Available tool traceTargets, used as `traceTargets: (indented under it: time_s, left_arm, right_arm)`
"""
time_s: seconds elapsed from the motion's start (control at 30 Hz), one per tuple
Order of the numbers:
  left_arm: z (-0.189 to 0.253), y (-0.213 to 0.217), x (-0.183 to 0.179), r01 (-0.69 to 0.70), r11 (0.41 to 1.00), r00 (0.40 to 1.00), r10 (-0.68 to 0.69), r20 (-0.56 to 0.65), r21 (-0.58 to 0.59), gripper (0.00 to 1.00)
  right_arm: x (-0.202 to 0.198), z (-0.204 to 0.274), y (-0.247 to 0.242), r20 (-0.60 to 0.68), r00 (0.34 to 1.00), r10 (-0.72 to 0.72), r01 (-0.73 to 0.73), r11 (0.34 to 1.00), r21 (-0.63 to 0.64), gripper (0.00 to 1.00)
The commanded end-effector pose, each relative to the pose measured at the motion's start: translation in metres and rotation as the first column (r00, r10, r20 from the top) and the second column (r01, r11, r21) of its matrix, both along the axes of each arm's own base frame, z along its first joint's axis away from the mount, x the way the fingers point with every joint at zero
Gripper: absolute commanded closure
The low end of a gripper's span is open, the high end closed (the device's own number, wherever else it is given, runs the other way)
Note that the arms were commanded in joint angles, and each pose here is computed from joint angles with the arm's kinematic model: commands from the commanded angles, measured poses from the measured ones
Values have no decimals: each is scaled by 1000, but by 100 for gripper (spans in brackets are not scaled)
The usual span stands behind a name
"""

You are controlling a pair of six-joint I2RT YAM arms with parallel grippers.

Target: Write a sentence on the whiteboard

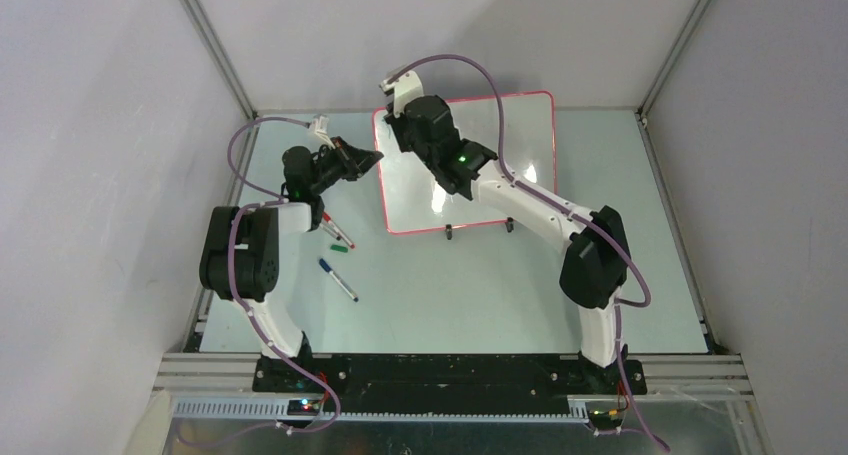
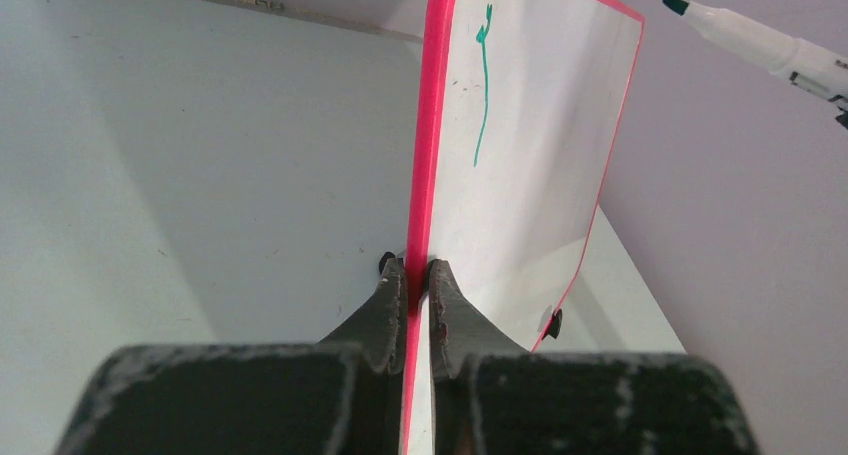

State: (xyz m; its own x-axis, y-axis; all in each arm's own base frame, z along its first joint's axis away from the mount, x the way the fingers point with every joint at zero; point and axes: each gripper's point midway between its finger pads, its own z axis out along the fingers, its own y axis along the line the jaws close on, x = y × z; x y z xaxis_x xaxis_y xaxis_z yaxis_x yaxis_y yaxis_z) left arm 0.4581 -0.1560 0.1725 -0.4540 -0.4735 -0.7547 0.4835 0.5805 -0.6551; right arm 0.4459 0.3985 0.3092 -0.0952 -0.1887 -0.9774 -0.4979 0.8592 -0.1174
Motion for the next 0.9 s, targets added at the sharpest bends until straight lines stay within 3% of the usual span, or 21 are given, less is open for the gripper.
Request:
traceTargets:
  time_s: [0.0, 0.37, 0.87]
  left_arm:
    - [26, -6, -4, 11, 1000, 995, -13, 97, 21, 100]
    - [26, -5, -6, 11, 999, 995, -16, 101, 48, 100]
    - [26, -7, -10, 35, 998, 995, -39, 97, 44, 100]
  right_arm:
    - [4, 23, 3, 13, 1000, 6, -6, 999, 40, 100]
    - [-1, 7, -1, -189, 981, 37, -8, 988, 153, 100]
    - [14, 10, 9, -129, 991, 45, -22, 985, 170, 100]
